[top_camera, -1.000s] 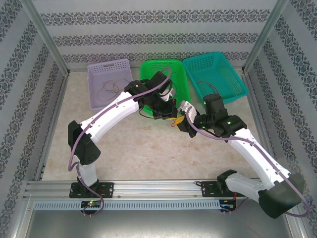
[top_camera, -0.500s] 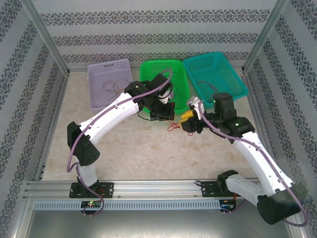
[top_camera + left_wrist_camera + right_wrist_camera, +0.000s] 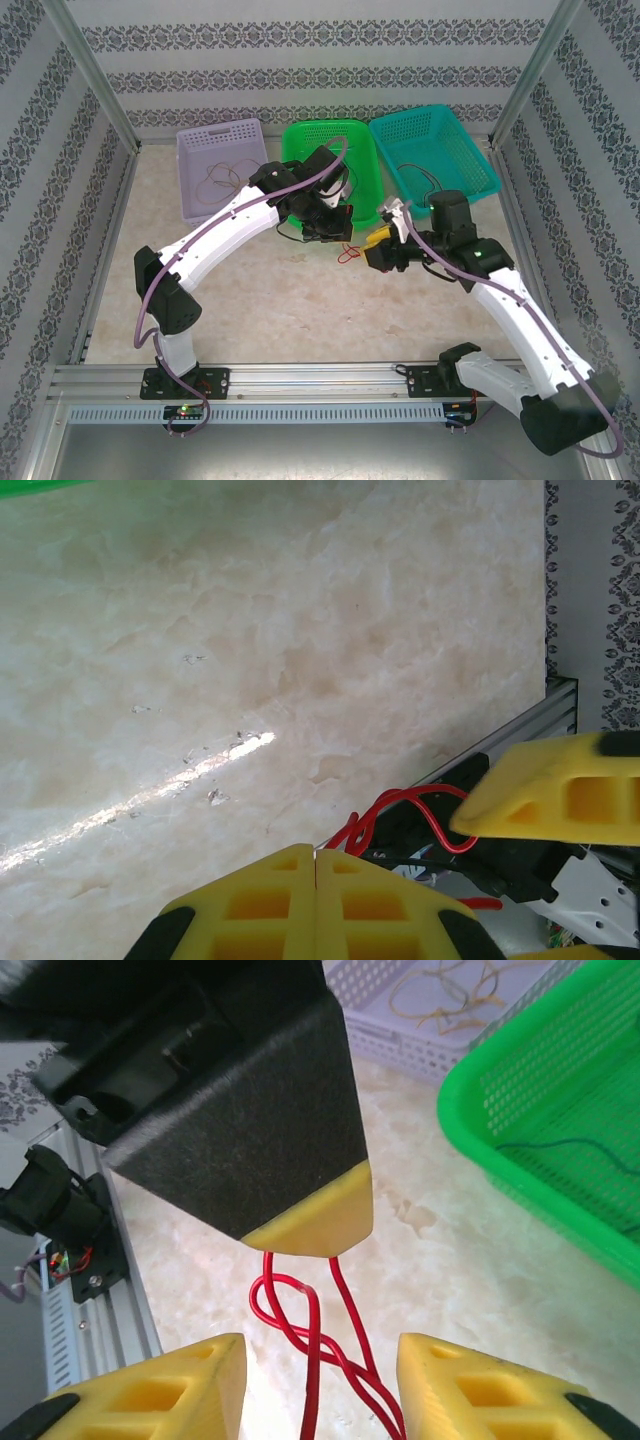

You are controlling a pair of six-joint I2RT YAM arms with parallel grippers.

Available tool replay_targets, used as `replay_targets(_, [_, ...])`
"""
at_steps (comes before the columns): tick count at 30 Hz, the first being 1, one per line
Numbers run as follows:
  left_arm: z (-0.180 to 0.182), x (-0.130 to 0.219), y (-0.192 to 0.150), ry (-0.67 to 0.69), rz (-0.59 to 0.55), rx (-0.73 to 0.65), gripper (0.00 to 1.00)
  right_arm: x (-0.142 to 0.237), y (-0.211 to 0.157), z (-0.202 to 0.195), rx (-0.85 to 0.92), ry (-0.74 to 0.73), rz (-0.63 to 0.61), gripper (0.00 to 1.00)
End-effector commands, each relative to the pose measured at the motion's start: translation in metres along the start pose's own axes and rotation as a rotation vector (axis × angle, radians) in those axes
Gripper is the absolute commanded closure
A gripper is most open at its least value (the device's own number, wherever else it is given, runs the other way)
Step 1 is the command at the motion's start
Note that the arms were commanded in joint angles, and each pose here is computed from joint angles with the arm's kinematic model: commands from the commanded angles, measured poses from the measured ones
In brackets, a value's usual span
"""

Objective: Untangle the cables

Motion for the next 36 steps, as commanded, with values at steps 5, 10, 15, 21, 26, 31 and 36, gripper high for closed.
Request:
replay_targets(5, [-0.008,0.004,-0.001,-0.012,0.009,-0.038,1.0,-0.012,0.003,-0.001,-0.008,-0.004,0.031,0.77])
replay_targets(10, [-0.01,0.005,-0.002,-0.02,0.009,-0.045,1.0,-0.011,0.007,-0.002,-0.011,-0.011,0.013,0.97])
replay_targets(15, [-0.008,0.007,-0.001,-0.003,-0.008,-0.054,1.0,-0.012,0.004,-0.001,-0.035,0.007,0.035,1.0])
replay_targets(21, [-0.008,0.018,0.006,0.027,-0.077,-0.067,1.0,-0.011,-0.009,0.002,-0.092,0.024,0.07,1.0])
replay_targets(26, [-0.009,0.033,0.012,0.042,-0.168,-0.075,1.0,-0.013,-0.026,0.0,-0.167,0.034,0.088,1.0])
replay_targets(31, [-0.014,0.047,0.014,0.005,-0.25,-0.093,1.0,-0.016,-0.037,-0.01,-0.256,0.015,0.081,1.0])
replay_targets(36, [-0.016,0.055,0.012,-0.045,-0.284,-0.109,1.0,-0.018,-0.036,-0.02,-0.337,0.019,0.066,1.0])
Point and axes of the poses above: each hand's point on the last joint's axis, 136 mm out from that joint toward the fingers, its own x axis back along the fingers, its own z axis along the line the jaws close on, y = z × x, the point moved 5 cm from there along x, back along the fingers, and after that the axes turned 13 degrees about -x, right-handed, at the moved point
